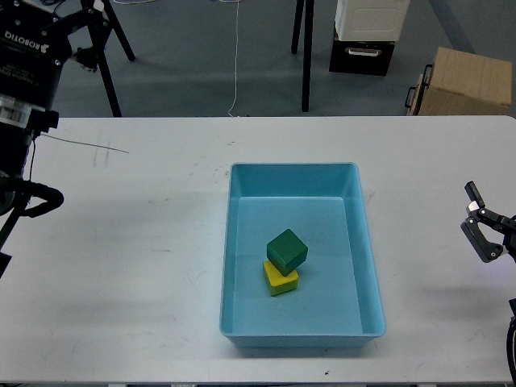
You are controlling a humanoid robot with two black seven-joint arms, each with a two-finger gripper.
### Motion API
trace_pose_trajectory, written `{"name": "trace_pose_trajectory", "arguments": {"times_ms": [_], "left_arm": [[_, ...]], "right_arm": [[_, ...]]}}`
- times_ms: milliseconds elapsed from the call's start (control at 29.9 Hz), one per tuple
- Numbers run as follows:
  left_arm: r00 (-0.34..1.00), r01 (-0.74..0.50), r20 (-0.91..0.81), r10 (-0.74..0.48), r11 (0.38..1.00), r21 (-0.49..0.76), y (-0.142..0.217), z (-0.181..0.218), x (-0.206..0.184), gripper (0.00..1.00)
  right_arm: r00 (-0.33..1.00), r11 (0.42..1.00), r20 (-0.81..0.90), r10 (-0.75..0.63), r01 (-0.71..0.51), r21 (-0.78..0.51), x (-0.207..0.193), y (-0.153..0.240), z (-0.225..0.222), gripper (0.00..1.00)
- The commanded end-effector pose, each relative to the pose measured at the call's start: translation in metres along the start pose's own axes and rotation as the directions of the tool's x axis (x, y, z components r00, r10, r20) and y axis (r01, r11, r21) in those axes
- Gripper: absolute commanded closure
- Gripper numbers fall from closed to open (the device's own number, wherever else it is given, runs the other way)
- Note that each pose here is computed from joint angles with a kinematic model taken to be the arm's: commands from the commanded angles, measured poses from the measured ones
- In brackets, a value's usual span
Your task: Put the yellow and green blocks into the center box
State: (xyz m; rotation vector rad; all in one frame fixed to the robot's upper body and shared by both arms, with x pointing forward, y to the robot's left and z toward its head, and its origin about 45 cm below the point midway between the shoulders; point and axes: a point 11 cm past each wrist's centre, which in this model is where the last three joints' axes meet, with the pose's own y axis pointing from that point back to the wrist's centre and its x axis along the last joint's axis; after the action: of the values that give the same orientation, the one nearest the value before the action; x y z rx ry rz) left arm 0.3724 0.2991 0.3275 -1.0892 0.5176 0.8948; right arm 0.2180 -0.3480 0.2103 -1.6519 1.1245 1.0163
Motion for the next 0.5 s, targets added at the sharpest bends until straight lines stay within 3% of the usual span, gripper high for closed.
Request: {"name": "trace_pose_trajectory", "arguments": {"times_ms": [0, 301, 469], "left_arm": [[0.990, -0.125, -0.076, 0.118, 0.987, -0.104, 0.066, 0.003, 0.016, 0.00], [0.932, -0.332, -0.205, 0.298, 0.930, -0.160, 0.158, -0.022, 0.024, 0.00], [0.914, -0.379, -0.219, 0.341, 0.911, -0.164, 0.192, -0.026, 0.025, 0.00]], "right_arm": [[0.998, 0.999, 0.034, 0.051, -0.052, 0.016, 0.010, 0.018, 0.008, 0.01], [0.991, 0.992, 0.045, 0.125, -0.126, 0.011, 0.020, 0.042, 0.013, 0.01], [0.989, 0.990, 0.044, 0.142, -0.142, 0.004, 0.022, 0.047, 0.014, 0.01]]}}
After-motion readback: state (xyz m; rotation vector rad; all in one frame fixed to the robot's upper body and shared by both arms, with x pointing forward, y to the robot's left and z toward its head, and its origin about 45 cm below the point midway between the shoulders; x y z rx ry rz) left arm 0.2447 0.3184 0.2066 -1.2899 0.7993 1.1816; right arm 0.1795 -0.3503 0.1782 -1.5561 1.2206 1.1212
